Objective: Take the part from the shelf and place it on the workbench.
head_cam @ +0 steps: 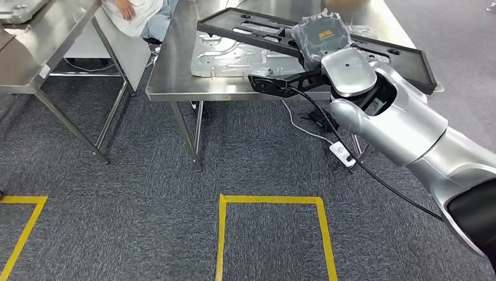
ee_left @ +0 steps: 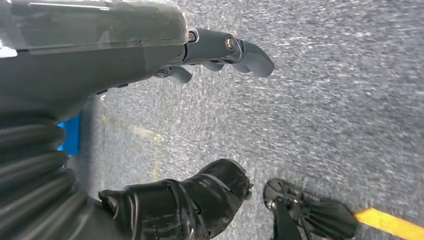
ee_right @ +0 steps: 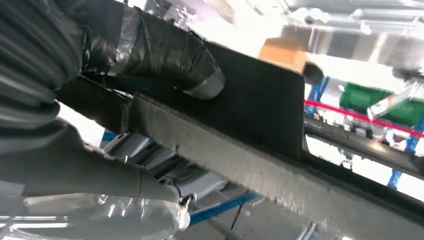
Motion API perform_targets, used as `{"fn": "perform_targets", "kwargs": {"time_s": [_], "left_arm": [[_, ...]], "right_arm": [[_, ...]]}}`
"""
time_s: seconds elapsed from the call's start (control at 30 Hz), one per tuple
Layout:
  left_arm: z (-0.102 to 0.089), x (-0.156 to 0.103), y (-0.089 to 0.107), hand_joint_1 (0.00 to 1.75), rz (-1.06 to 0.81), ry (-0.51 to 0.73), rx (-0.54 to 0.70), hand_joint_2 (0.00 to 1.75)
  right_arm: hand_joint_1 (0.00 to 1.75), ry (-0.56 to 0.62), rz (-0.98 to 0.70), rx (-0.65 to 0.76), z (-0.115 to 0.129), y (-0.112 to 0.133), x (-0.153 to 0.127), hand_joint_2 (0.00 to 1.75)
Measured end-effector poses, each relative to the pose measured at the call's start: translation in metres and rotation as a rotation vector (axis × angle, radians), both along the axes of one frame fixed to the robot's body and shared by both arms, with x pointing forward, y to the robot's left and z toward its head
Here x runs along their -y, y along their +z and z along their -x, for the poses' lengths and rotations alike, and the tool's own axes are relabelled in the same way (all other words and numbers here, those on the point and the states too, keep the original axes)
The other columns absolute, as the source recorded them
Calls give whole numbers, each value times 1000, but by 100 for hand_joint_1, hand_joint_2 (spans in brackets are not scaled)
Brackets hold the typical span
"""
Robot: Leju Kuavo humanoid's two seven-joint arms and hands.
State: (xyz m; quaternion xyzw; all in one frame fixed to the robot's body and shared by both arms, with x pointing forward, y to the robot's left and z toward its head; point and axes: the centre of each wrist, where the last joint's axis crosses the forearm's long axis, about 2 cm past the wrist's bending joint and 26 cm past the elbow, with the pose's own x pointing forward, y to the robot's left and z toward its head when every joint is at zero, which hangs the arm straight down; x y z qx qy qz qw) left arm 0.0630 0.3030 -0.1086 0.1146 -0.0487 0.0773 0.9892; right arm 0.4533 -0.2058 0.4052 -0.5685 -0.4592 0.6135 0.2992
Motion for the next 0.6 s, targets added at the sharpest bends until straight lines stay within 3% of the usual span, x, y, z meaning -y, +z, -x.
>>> {"fn": "perform_targets", "kwargs": {"time_s": [0.6], "left_arm": [[0,-4,0,0,3,6,-15,175]], "right_arm": [[175,76,-3,-8,-4,-14,-27,175]]}}
